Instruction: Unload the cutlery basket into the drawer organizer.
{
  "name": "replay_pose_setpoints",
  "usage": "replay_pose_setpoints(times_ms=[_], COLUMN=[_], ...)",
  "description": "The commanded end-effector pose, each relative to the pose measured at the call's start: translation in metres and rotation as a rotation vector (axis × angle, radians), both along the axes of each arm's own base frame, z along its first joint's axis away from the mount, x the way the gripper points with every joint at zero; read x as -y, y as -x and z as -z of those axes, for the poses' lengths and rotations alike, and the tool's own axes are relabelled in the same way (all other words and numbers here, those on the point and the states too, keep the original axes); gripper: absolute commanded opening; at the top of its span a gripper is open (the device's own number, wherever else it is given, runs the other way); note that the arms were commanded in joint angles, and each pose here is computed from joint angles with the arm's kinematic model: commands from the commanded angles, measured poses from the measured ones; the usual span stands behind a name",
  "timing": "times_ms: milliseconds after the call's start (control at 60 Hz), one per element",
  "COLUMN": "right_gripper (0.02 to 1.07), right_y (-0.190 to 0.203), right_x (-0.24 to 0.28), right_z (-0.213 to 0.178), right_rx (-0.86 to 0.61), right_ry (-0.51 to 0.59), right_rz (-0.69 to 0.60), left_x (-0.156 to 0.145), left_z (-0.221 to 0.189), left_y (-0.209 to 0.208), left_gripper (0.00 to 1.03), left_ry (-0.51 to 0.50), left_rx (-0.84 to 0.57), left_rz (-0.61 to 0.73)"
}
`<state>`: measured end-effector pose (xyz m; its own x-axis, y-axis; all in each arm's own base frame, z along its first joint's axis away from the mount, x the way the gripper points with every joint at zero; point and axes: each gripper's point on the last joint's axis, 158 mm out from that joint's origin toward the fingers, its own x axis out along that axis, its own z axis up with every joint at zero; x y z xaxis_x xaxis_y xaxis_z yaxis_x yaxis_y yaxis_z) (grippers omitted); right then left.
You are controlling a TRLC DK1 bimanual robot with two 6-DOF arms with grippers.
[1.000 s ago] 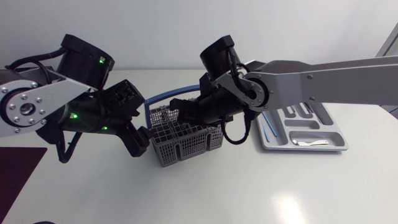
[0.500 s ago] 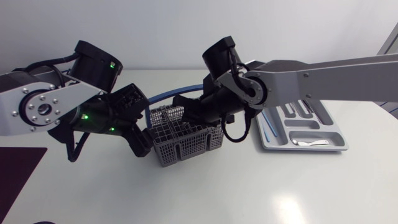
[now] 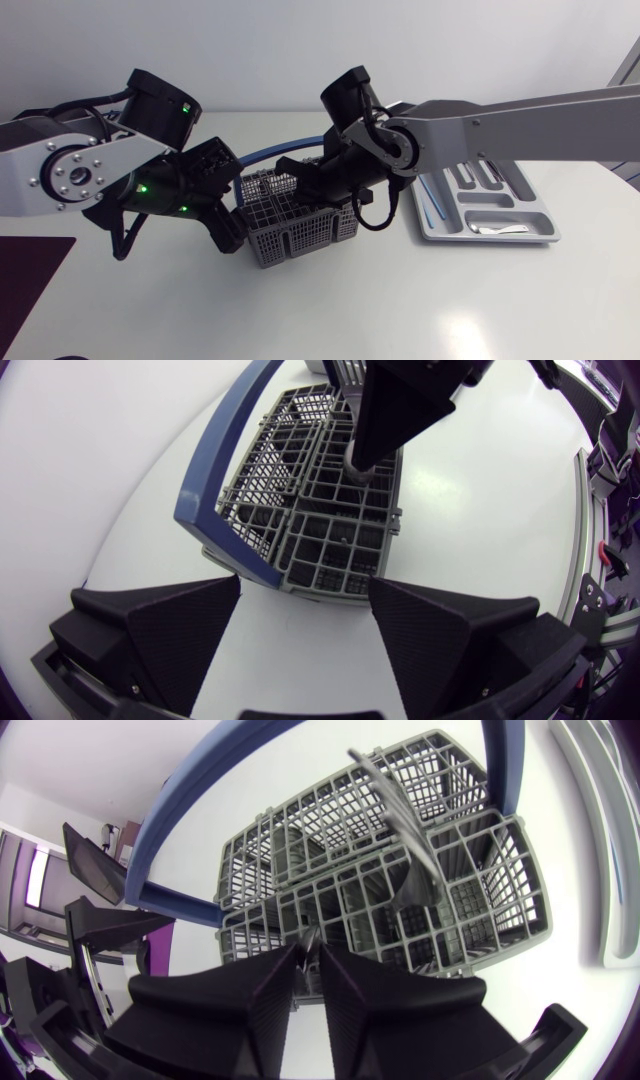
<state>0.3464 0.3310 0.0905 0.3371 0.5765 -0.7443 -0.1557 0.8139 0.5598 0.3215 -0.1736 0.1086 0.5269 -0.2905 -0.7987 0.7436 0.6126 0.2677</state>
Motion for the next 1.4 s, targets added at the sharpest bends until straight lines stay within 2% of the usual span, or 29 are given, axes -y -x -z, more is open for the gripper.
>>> replay_pose_setpoints(times_ms=[0,200,683,1200,1383], right_gripper=[0.15,0.08,0.08,0.08,0.08], right_y=[-0.006,-0.006,-0.004,0.007,0.01], right_x=[-0.001,-0.002,0.004,0.006,0.012], right_z=[0.007,0.001,-0.031,-0.081,-0.109], right_rx=[-0.026,-0.005,0.083,0.166,0.23], right_ry=[-0.006,-0.006,-0.038,-0.112,-0.134], right_rz=[0.028,0.024,0.019,-0.015,-0.011], left_x=[0.002,0.003,0.006,0.01,0.01], left_z=[0.001,0.004,0.007,0.009,0.011], left_y=[-0.003,0.0,0.002,0.003,0.002], left_gripper=[0.99,0.99,0.99,0.99,0.99], left_ry=[-0.004,-0.007,-0.013,-0.02,-0.023], left_rx=[0.001,-0.004,-0.012,-0.016,-0.02], left_rz=[0.001,0.007,0.019,0.026,0.025])
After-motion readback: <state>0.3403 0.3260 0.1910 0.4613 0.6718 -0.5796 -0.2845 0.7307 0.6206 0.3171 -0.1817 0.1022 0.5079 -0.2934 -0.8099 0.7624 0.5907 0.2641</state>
